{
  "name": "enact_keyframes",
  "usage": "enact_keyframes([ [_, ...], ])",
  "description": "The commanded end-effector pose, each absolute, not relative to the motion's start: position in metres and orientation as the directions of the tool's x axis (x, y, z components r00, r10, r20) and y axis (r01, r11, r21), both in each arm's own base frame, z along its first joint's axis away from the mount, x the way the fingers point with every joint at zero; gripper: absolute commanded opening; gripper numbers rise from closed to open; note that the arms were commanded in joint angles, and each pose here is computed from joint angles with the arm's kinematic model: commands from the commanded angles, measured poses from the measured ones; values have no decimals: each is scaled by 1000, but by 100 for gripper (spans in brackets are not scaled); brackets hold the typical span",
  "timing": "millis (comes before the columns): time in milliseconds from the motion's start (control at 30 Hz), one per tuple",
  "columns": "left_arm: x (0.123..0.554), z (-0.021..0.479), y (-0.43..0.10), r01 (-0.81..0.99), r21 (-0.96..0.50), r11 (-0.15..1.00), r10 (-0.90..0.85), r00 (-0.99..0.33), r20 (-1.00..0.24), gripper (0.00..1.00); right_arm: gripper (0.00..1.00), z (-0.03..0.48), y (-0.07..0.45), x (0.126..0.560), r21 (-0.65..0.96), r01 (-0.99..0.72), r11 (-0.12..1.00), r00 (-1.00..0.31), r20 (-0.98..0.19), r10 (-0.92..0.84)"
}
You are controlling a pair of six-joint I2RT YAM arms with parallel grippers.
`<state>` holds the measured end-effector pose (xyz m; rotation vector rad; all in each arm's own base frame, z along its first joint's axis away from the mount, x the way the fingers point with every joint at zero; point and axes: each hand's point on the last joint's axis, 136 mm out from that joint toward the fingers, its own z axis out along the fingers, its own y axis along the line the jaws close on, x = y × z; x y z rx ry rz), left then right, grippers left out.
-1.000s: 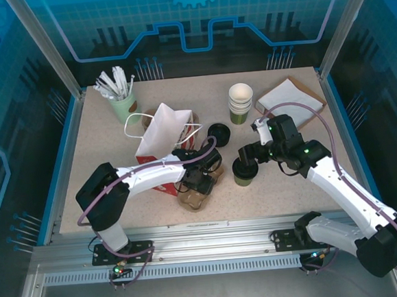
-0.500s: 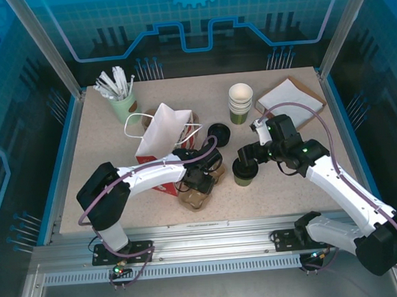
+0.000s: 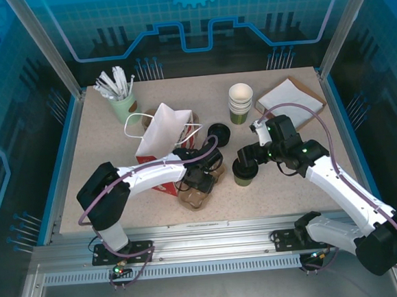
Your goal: Pack the takeout coffee
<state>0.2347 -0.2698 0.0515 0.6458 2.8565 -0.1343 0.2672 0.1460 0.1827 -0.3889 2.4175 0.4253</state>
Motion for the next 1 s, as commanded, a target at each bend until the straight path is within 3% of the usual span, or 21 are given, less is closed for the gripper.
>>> enact_keyframes([
  [0, 241, 55, -275, 458, -17, 889, 441, -864, -244, 50, 87, 180, 144, 268, 221, -360, 906, -759, -634, -147],
  [500, 240, 47, -276, 464, -17, 886, 450, -866, -219, 50, 87, 178, 143, 267, 221, -360, 906, -761, -631, -149],
  [967, 235, 54, -271, 451, -26, 892, 435, -871, -228, 38, 87, 184, 142, 268, 214, -359, 909, -755, -639, -148],
])
